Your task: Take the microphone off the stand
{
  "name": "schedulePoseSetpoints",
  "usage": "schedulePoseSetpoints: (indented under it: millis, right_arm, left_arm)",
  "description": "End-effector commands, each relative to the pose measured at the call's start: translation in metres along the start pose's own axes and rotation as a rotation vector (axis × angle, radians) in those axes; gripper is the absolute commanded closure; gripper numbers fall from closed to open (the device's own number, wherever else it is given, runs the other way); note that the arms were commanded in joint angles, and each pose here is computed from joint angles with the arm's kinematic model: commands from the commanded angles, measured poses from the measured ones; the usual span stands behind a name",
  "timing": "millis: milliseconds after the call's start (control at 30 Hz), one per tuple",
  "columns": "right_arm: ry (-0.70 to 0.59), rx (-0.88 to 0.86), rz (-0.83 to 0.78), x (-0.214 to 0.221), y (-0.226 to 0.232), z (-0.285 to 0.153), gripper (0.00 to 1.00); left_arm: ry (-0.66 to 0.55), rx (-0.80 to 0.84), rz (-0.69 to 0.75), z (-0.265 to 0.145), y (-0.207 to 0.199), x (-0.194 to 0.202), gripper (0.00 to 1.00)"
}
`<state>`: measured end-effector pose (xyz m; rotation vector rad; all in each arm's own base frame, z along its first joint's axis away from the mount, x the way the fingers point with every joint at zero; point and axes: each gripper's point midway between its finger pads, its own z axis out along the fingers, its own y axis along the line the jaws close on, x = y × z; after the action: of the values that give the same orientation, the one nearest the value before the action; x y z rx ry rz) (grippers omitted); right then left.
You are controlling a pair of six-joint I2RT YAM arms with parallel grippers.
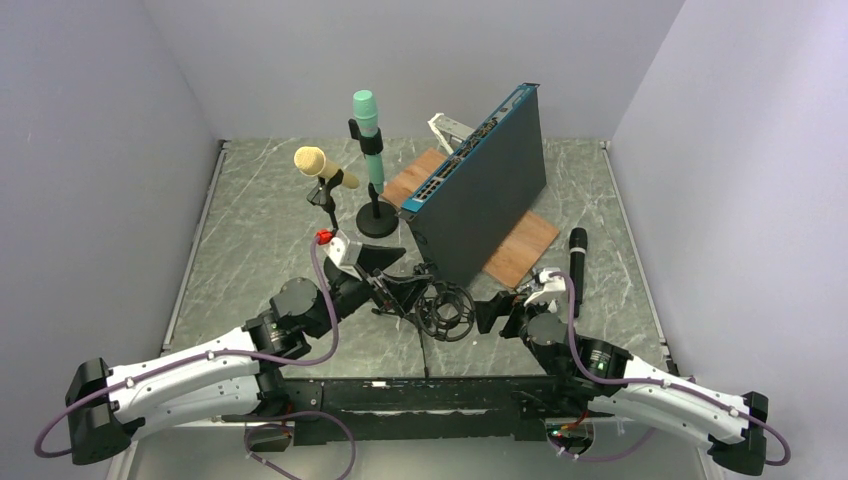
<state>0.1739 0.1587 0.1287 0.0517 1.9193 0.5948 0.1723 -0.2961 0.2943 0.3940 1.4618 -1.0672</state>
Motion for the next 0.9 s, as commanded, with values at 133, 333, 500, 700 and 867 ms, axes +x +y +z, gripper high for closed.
schedulePoseSetpoints:
  millis: [133, 333, 500, 700, 867]
  right_arm:
    - [-0.029, -0.021, 0.038, -0.006, 0.007, 0.001, 0.01]
    - [-0.022, -0.023, 0.034, -0.005, 0.009, 0.002, 0.0]
    - [-0.023, -0.022, 0.033, -0.007, 0.009, 0.002, 0.01]
    - [-0.028, -0.027, 0.042, -0.008, 0.009, 0.001, 0.01]
    - [-0.03, -0.034, 0.038, -0.008, 0.012, 0.002, 0.01]
  left_arm:
    - [0.466, -0.187, 0.081, -0.053, 0.064, 0.141, 0.02]
    - [0.451, -0.216, 0.074, -0.051, 0.066, 0.132, 0.02]
    - [0.479, -0.267, 0.06, -0.05, 0.068, 0.128, 0.05]
    - [0.452, -0.241, 0.021, -0.036, 0.043, 0.083, 0.02]
    - [0.367, -0.174, 0.017, -0.024, 0.021, 0.04, 0.0]
